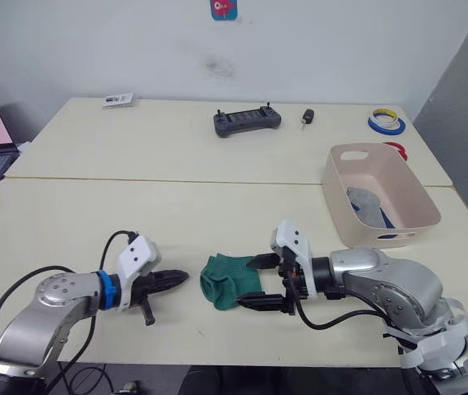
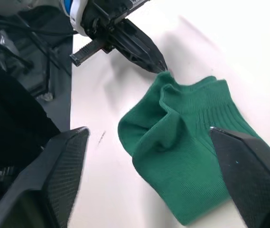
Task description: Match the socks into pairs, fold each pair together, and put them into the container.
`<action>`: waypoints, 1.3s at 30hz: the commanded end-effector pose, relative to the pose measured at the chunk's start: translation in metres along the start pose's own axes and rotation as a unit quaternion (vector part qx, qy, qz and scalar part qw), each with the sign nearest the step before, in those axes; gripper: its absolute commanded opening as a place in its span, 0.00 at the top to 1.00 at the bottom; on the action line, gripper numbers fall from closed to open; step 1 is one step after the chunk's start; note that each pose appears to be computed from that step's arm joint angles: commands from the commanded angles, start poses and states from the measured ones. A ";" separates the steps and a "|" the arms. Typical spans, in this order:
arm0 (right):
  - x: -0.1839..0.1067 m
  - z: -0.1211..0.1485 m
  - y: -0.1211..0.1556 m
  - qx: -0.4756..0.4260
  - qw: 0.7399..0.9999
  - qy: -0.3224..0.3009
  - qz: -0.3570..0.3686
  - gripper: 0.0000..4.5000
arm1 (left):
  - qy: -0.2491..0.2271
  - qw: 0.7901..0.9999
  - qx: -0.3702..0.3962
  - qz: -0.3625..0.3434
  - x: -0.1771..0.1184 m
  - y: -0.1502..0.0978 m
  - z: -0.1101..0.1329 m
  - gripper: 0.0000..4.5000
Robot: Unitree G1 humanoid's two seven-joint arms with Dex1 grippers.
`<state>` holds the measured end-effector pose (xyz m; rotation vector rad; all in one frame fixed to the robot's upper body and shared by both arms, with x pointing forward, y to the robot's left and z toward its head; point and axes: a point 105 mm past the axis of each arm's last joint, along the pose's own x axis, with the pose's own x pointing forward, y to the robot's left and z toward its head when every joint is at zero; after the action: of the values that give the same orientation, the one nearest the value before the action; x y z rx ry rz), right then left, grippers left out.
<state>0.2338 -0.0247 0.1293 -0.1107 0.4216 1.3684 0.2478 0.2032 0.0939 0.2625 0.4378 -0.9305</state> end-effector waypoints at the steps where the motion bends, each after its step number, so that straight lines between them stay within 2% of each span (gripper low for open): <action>1: 0.003 0.008 -0.002 -0.029 0.999 -0.021 -0.005 0.31 | -0.037 0.999 0.020 0.014 -0.016 0.008 0.023 1.00; 6: 0.020 -0.001 -0.006 -0.033 0.999 -0.008 -0.003 0.70 | -0.055 0.998 0.036 -0.007 -0.017 0.004 0.042 1.00; 9: 0.033 -0.008 -0.002 -0.037 0.999 0.006 0.019 0.97 | -0.063 0.996 0.053 -0.034 -0.010 -0.005 0.053 1.00; 10: 0.037 -0.009 -0.002 -0.040 0.999 0.010 0.023 1.00 | -0.065 0.995 0.057 -0.040 -0.009 -0.007 0.055 1.00; 15: 0.054 -0.016 0.005 -0.059 0.996 0.031 0.054 1.00 | -0.079 0.989 0.093 -0.087 0.010 -0.025 0.071 1.00; 20: 0.055 -0.016 0.003 -0.088 0.994 0.036 0.052 1.00 | -0.068 0.985 0.116 -0.110 0.029 -0.036 0.067 1.00; 27: 0.024 -0.004 0.004 -0.118 0.992 0.026 0.043 1.00 | -0.060 0.983 0.151 -0.088 0.050 -0.030 0.060 1.00; 31: 0.019 -0.006 -0.022 -0.112 0.993 0.023 -0.022 1.00 | -0.055 0.987 0.135 -0.070 0.053 -0.023 0.052 1.00; 36: 0.033 -0.013 -0.048 -0.088 0.992 0.010 -0.092 1.00 | -0.032 0.990 0.123 -0.062 0.056 -0.021 0.035 1.00; 39: 0.031 -0.028 -0.058 -0.084 0.989 0.037 -0.115 1.00 | -0.010 0.992 0.118 -0.053 0.056 -0.018 0.022 1.00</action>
<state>0.2837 -0.0109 0.0839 -0.3078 0.3576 1.2017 0.2684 0.1433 0.0880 0.4204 0.3263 -1.0930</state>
